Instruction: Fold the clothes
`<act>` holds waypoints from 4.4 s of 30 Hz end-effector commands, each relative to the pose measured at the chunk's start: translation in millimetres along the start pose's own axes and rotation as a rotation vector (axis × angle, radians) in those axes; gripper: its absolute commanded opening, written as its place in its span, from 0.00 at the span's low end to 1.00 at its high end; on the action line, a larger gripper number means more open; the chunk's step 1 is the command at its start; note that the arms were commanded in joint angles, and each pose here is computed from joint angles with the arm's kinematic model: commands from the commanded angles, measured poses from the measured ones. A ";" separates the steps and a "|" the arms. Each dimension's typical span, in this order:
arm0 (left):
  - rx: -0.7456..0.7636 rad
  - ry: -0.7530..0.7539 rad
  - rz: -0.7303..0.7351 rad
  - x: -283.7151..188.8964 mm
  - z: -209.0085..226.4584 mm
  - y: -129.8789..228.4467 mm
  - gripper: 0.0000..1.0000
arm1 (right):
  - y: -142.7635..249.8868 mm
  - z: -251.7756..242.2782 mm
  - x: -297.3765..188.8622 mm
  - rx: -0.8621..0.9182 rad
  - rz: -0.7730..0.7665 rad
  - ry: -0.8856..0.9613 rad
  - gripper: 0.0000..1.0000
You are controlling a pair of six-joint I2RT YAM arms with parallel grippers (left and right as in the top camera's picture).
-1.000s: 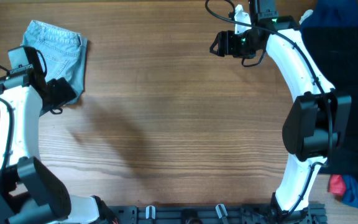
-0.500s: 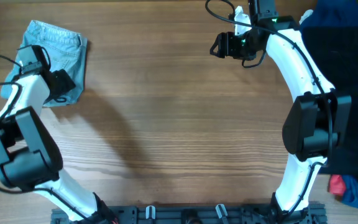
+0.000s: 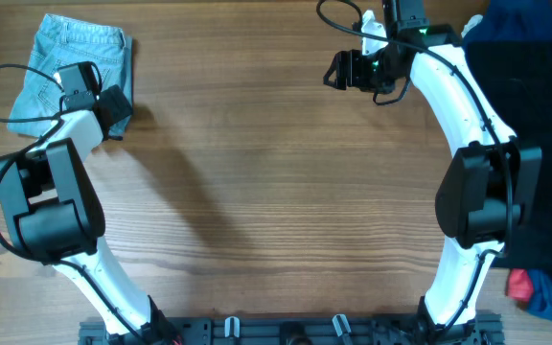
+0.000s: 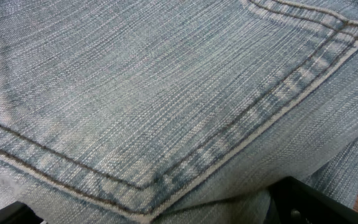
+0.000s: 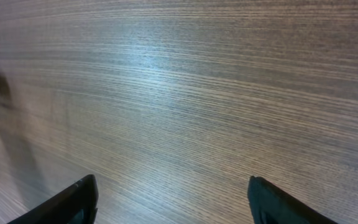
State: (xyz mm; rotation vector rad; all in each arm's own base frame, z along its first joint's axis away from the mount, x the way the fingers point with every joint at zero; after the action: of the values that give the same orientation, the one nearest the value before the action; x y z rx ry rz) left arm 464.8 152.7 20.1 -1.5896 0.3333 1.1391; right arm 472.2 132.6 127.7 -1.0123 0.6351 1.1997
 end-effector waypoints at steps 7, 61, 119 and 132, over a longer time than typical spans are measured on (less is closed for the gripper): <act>0.018 0.102 -0.081 -85.0 -13.4 -43.8 1.00 | -32.3 15.4 -59.1 -0.119 -0.196 0.097 0.99; 0.016 0.321 -0.171 -236.3 -13.9 -58.4 1.00 | 219.6 -68.1 -121.7 0.468 -1.015 -0.071 1.00; -0.058 0.498 -0.574 -309.2 20.0 115.9 1.00 | 223.1 -33.2 -149.7 -0.223 -1.161 0.056 0.99; -0.109 0.564 -0.729 -279.6 15.2 137.5 1.00 | 223.1 -33.2 -149.7 -0.223 -1.161 0.056 0.99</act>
State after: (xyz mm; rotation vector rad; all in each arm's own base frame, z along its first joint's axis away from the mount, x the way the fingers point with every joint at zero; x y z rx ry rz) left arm 217.2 24.5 164.0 -1.8803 0.0363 0.1874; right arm 221.7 40.3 173.5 -1.2998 -0.0887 0.1952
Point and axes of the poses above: each gripper's point midway between its finger pads, its own x axis out along the fingers, its own z axis along the line the jaws close on, y = z × x, the point moved 2 cm from there along -x, back along the fingers, and after that the axes turned 4 degrees about x, right-handed, at the moved point
